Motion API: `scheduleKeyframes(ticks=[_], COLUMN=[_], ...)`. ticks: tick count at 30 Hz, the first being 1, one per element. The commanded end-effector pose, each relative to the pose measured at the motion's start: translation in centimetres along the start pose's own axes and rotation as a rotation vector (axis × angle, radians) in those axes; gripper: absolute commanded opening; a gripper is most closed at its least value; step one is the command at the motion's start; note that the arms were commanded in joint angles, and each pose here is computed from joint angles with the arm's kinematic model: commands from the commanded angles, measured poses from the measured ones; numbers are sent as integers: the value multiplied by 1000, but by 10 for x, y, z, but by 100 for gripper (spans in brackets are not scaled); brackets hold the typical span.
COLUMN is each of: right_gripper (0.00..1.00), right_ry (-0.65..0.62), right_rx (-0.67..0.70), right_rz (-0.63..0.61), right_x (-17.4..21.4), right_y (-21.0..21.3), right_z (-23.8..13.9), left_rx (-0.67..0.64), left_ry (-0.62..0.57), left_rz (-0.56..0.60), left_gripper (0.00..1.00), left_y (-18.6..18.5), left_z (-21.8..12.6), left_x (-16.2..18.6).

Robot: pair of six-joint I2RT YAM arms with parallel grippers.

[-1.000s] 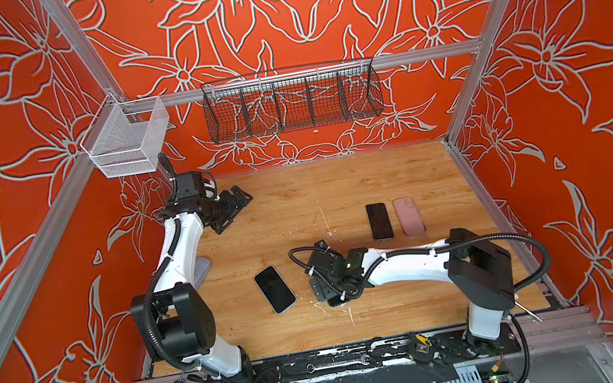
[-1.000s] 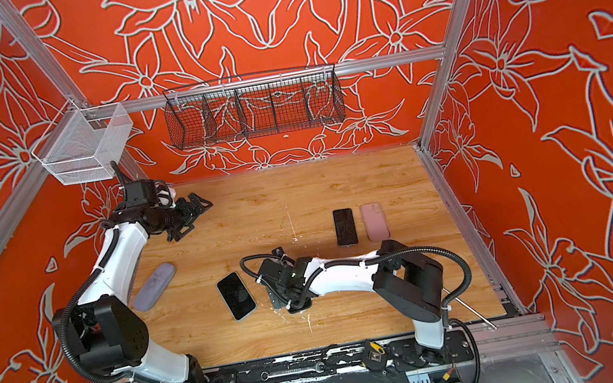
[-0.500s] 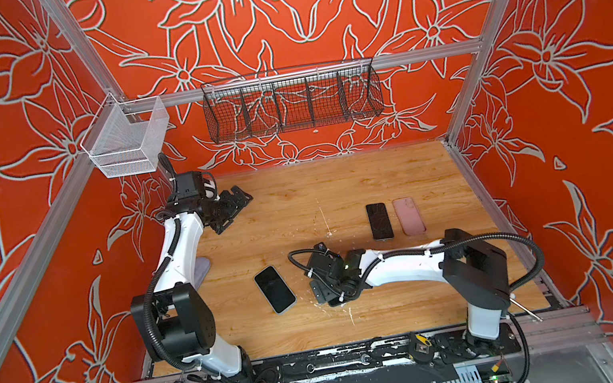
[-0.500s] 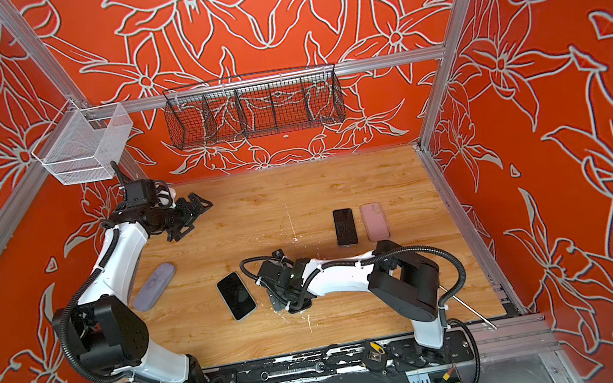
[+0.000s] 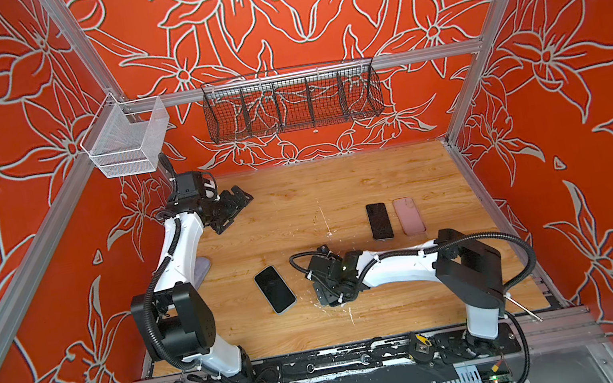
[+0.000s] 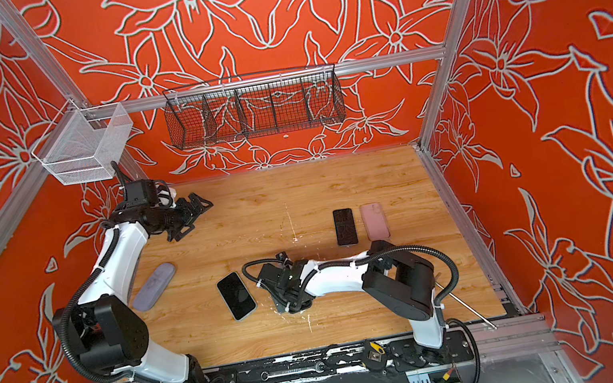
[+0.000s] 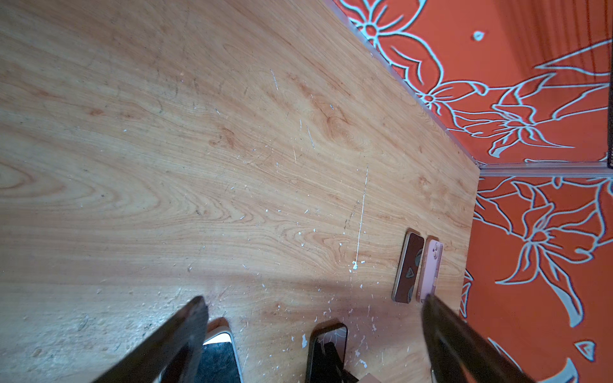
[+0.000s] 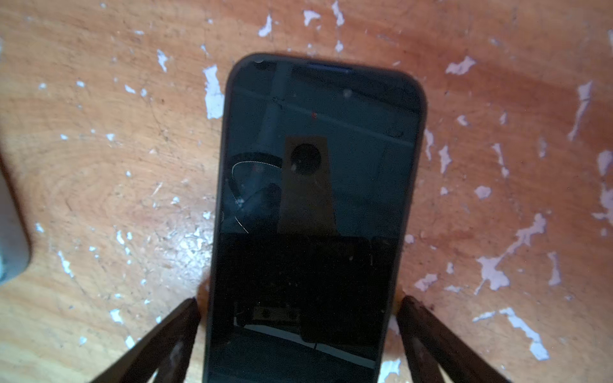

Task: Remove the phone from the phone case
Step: 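Lower the right gripper onto the black phone and close on it, then lift the black phone with the right gripper while the left gripper reaches toward it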

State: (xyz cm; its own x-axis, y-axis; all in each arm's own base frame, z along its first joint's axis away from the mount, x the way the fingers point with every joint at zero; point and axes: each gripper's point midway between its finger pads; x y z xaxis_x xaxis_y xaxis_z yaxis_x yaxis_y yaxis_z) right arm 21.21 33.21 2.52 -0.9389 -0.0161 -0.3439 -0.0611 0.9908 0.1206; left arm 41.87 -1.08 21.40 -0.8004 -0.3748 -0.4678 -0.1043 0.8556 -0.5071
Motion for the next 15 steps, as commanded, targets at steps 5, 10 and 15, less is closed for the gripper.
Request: scheduleKeyframes(ticks=[5,10,15], right_gripper=[89,77,64], right_ry=[22,24,-1], right_rx=[40,36,4], right_rz=[16,6,-10], right_x=[11,12,8], right_y=[-11,-12,-8], right_z=[5,7,3], left_rx=[-8,6,29], left_ry=[29,32,40], left_rz=[-21,-21,-25], left_gripper=[97,97,97], left_y=[8,5,1], left_z=[6,6,7], left_x=[8,8,9])
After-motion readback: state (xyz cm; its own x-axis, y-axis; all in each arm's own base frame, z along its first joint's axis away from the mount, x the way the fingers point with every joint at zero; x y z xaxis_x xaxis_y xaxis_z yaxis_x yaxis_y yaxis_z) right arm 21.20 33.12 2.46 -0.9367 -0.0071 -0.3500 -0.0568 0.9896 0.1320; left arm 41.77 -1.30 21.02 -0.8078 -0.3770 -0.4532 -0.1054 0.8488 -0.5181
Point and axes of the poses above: each gripper's point midway between its finger pads, its own z axis out along the fingers, its own y axis along the line the jaws close on, x = y × z, and after that the axes turned 13 degrees about z, right-handed
